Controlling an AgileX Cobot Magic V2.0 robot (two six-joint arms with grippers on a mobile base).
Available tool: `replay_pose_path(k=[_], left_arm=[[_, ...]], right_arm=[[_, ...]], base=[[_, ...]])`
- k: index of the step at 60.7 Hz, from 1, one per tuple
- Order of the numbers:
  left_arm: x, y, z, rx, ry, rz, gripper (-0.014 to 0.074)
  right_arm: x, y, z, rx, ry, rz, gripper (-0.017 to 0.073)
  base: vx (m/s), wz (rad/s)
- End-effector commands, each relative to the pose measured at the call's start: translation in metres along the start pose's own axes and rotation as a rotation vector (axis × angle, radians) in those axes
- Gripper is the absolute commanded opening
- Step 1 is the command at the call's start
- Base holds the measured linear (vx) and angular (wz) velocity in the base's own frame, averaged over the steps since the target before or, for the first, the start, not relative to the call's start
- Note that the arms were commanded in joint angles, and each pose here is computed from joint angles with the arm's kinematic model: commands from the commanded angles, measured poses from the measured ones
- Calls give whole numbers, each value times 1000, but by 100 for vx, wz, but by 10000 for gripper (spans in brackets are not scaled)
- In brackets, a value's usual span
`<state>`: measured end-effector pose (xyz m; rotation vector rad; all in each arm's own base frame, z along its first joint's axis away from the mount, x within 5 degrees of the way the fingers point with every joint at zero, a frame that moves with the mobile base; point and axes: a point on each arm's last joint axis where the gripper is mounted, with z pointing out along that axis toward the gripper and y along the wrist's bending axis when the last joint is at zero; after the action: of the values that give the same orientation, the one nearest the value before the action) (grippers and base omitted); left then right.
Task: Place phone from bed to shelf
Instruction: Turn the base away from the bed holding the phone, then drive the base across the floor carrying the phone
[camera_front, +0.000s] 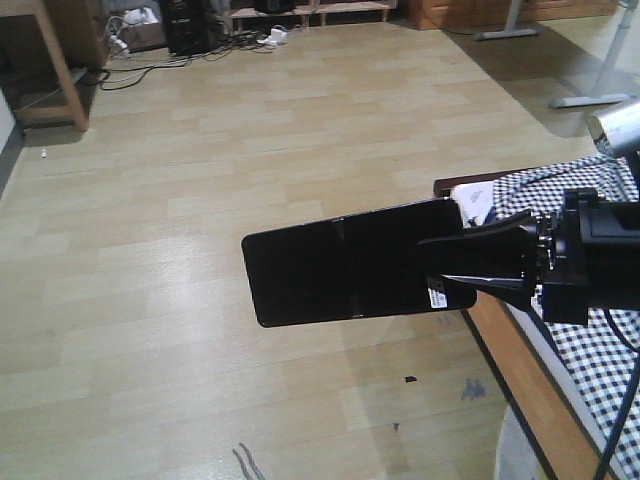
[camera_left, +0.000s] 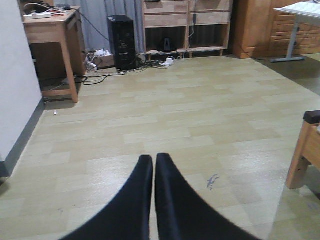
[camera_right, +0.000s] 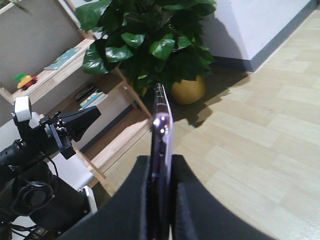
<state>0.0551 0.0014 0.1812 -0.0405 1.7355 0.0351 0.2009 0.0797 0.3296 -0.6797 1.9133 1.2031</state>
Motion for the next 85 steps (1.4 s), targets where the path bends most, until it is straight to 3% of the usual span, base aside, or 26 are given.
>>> replay_pose_path(k=[1, 48, 85], left_arm=[[-6, 1, 0, -4, -77, -12, 1], [-6, 1, 0, -4, -77, -12, 1], [-6, 1, 0, -4, -77, -12, 1]], right_arm=[[-13, 18, -5, -111, -76, -22, -4], [-13, 18, -5, -111, -76, -22, -4], [-13, 18, -5, -111, -76, -22, -4]], base=[[-3, 24], [4, 14], [22, 3]])
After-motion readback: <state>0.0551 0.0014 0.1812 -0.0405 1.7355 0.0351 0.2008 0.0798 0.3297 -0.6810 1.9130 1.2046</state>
